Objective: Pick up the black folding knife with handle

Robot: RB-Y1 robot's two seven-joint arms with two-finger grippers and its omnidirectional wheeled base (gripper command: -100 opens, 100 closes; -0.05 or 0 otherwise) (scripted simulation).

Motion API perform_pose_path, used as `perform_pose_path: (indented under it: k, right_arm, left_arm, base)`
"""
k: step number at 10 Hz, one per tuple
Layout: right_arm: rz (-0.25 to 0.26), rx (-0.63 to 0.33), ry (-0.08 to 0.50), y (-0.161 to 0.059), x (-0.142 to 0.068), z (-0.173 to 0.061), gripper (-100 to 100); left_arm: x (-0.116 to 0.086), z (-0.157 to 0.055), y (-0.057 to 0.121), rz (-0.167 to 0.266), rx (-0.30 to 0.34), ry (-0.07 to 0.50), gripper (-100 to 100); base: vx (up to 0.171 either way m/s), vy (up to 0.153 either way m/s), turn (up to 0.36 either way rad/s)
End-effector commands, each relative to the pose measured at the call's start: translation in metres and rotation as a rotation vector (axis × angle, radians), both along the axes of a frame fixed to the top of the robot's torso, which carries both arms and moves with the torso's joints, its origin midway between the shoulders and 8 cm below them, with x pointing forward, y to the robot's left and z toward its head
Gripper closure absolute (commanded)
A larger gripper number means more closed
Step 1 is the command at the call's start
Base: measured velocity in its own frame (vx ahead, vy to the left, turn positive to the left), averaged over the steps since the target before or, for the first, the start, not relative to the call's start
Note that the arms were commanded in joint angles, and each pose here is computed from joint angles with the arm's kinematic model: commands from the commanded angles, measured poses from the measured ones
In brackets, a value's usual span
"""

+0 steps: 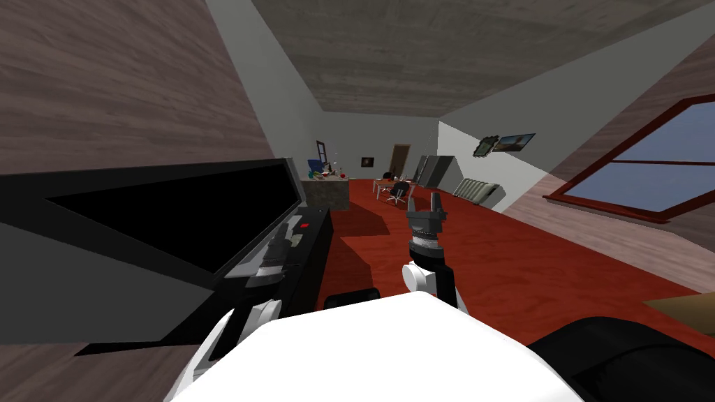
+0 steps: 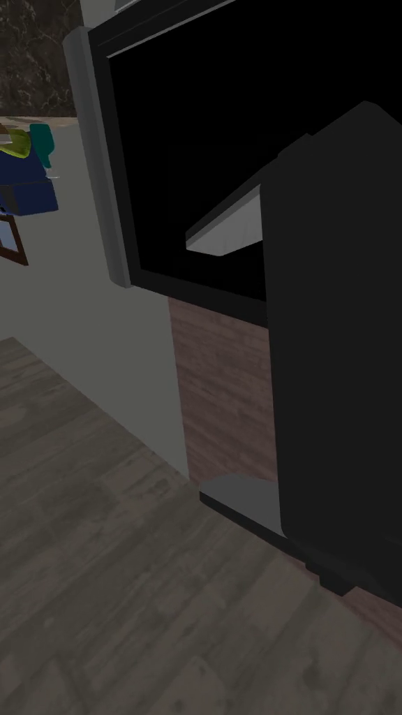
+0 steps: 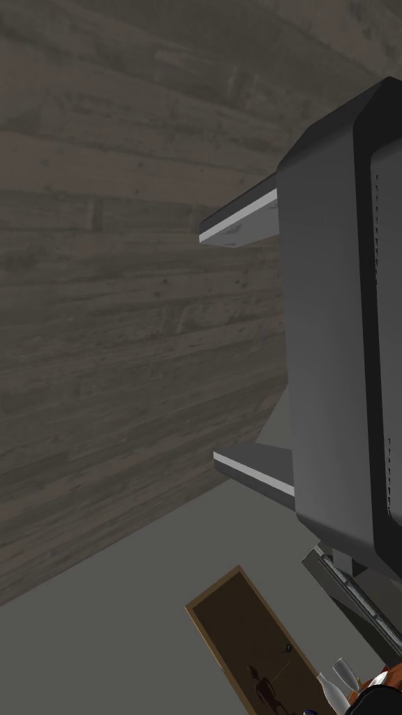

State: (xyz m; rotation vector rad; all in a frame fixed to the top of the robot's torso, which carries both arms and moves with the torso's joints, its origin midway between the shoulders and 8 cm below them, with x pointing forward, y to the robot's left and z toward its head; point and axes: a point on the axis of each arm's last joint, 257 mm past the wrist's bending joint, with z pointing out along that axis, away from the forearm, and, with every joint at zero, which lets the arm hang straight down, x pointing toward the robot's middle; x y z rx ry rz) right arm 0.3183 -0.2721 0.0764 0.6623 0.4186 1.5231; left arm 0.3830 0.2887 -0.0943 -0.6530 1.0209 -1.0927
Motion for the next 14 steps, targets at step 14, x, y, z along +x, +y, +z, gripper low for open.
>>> perform_pose_path:
  k: [14]
  right_arm:
    - [0.000, 0.000, 0.000, 0.000, 0.000, 0.000, 0]
  left_arm:
    - [0.007, -0.204, 0.073, 0.095, 0.108, 0.555, -100]
  base:
    - [0.038, -0.040, -0.049]
